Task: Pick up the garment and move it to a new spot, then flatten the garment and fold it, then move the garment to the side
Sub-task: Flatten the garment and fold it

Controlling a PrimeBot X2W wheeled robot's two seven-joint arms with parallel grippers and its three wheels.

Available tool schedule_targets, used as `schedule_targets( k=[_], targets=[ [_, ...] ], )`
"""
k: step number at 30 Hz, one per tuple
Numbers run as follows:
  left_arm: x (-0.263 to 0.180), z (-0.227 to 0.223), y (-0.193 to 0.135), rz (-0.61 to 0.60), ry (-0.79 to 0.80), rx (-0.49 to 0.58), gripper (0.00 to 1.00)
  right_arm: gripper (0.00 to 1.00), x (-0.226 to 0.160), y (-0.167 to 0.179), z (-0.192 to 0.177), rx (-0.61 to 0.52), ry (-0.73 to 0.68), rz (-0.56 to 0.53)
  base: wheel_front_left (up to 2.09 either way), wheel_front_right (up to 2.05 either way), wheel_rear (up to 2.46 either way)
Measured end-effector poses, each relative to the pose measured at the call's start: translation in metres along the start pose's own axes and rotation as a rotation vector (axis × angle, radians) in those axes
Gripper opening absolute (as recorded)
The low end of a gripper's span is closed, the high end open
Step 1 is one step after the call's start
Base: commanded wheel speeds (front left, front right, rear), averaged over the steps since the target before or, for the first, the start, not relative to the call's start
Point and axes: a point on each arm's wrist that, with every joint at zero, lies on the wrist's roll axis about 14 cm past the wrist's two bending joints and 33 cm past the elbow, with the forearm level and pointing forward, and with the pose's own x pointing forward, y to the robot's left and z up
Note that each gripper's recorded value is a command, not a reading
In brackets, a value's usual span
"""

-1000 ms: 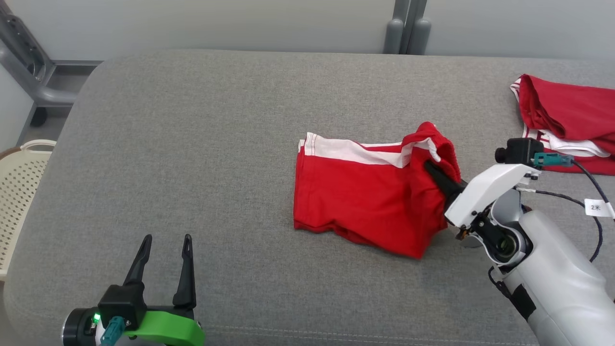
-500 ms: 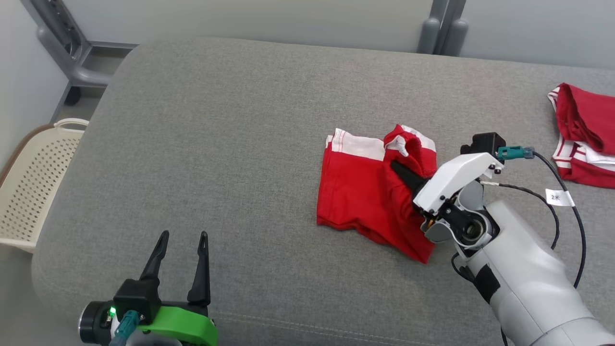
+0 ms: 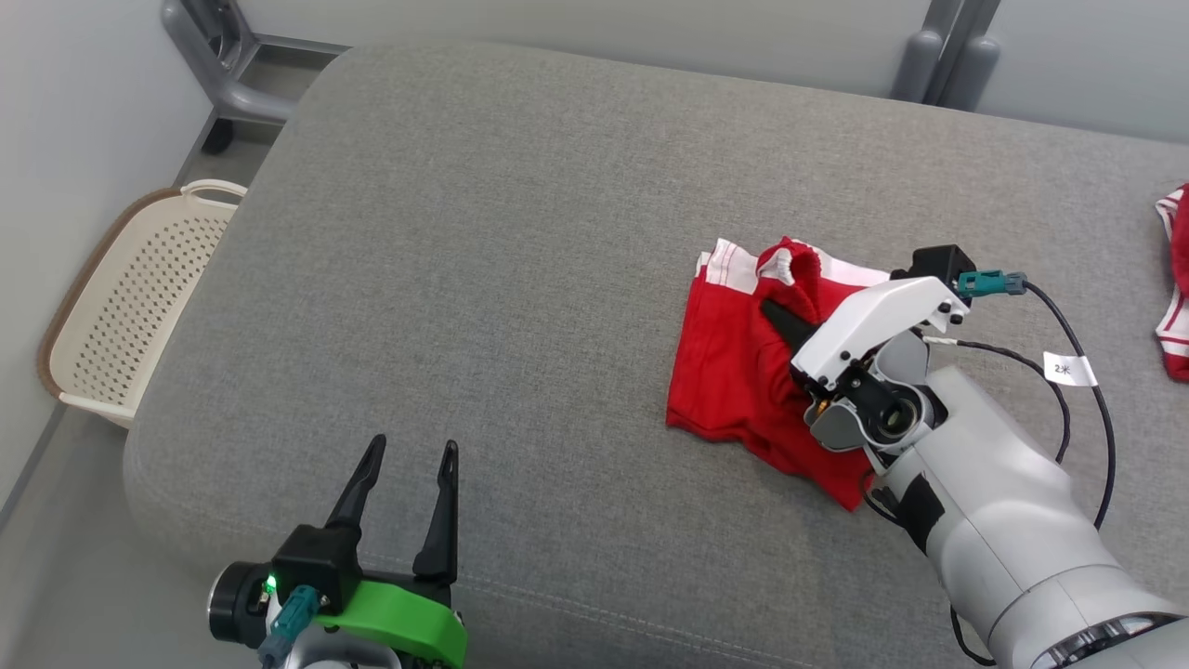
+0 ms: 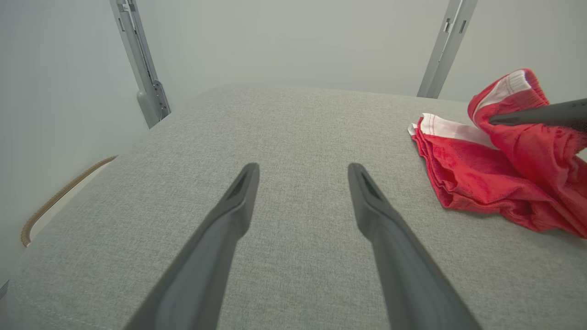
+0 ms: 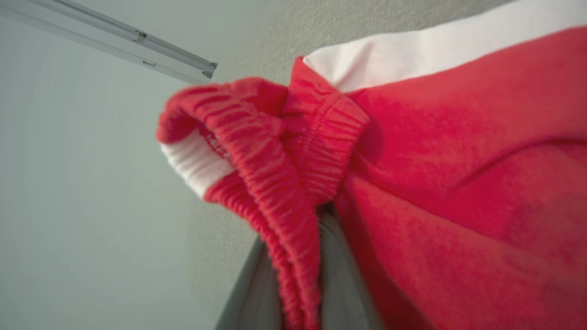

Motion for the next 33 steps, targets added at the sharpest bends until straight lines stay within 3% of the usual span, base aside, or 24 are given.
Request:
schedule_targets(
  k=[8, 9, 11, 22, 29, 33],
  targets=[
    [-0.005, -0.002, 0.004, 0.025, 0.007, -0.005, 1.00, 0.00, 0.012, -0.001, -0.010, -0.001, 0.015, -0.017, 0.00, 0.00, 0.00],
    [-0.004, -0.002, 0.005, 0.026, 0.008, -0.005, 1.00, 0.29, 0.013, -0.001, -0.011, 0.002, 0.019, -0.017, 0.00, 0.00, 0.00],
    [-0.003, -0.002, 0.005, 0.028, 0.008, -0.004, 1.00, 1.00, 0.013, -0.001, -0.011, -0.001, 0.019, -0.015, 0.00, 0.00, 0.00],
    [0.002, 0.001, 0.005, 0.021, -0.004, 0.009, 1.00, 1.00, 0.002, 0.021, 0.004, -0.047, -0.068, 0.071, 0.00, 0.00, 0.00],
    [0.005, 0.007, 0.003, 0.010, -0.021, 0.021, 1.00, 1.00, -0.024, 0.026, 0.030, -0.245, -0.240, 0.135, 0.00, 0.00, 0.00],
    [0.005, 0.009, 0.001, 0.000, -0.030, 0.031, 1.00, 1.00, -0.041, 0.012, 0.040, -0.347, -0.314, 0.122, 0.00, 0.00, 0.00]
  ],
)
